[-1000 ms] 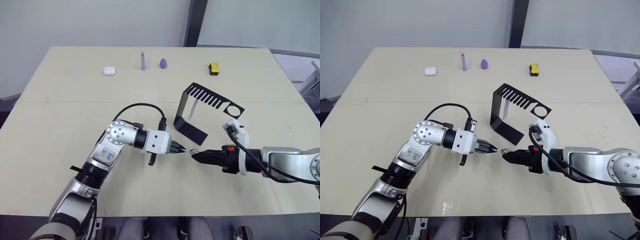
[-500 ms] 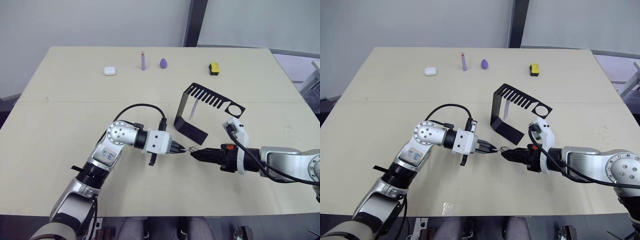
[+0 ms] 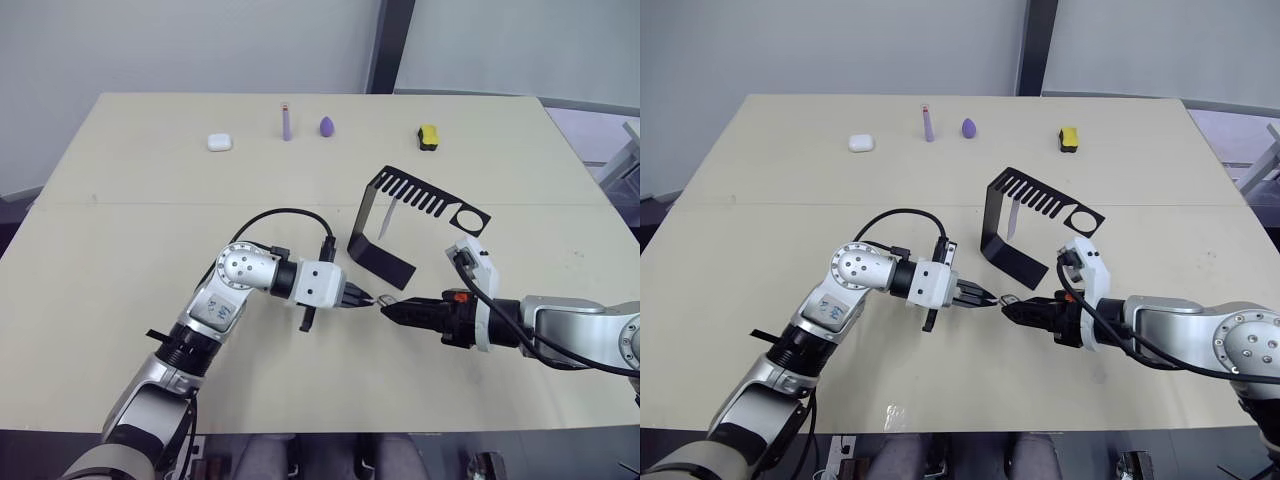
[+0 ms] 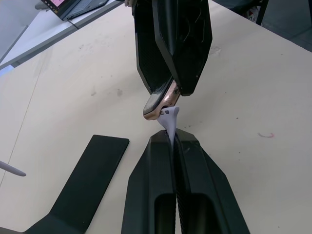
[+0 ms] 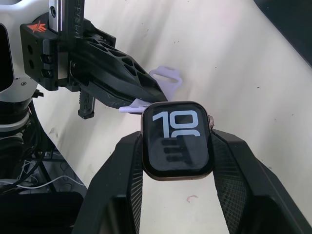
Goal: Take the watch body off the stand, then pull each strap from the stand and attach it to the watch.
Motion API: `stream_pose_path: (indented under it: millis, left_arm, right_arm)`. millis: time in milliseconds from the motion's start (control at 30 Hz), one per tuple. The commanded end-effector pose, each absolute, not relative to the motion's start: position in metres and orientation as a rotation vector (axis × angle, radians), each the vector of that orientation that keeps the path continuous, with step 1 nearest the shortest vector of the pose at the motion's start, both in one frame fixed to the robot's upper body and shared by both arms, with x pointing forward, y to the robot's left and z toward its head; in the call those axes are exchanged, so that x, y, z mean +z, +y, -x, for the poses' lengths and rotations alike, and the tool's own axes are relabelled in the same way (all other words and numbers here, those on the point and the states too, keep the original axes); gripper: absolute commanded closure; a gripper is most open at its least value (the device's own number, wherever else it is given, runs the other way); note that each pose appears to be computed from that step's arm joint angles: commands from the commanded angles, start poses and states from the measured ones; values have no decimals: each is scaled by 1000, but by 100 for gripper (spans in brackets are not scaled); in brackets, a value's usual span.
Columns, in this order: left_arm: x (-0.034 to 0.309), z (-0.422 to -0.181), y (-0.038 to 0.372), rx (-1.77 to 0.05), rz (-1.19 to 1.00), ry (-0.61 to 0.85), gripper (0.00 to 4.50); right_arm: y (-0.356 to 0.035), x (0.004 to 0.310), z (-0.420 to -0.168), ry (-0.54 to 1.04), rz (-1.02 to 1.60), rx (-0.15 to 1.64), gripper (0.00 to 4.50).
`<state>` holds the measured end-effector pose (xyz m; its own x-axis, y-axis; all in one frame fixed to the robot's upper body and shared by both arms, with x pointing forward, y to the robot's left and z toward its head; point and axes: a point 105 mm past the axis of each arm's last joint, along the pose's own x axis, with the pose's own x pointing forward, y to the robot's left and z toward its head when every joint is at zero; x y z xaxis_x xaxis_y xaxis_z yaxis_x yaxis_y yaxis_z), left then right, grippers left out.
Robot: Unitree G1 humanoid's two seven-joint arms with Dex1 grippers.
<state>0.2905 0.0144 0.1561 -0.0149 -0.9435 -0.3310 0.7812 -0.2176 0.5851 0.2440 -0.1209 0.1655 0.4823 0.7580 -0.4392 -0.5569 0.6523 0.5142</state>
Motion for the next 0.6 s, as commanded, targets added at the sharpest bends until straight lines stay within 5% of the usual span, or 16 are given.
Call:
stream_pose_path:
  millis: [33,600]
  left_arm:
    - [178,-280,-7,-1648,-796,-414,450]
    - [182,-282,-9,-1631,-790,-423,450]
  right_arm:
    - [-105,176,-229,676,-309,934,299]
    - [-102,176,-225,690,-302,971,299]
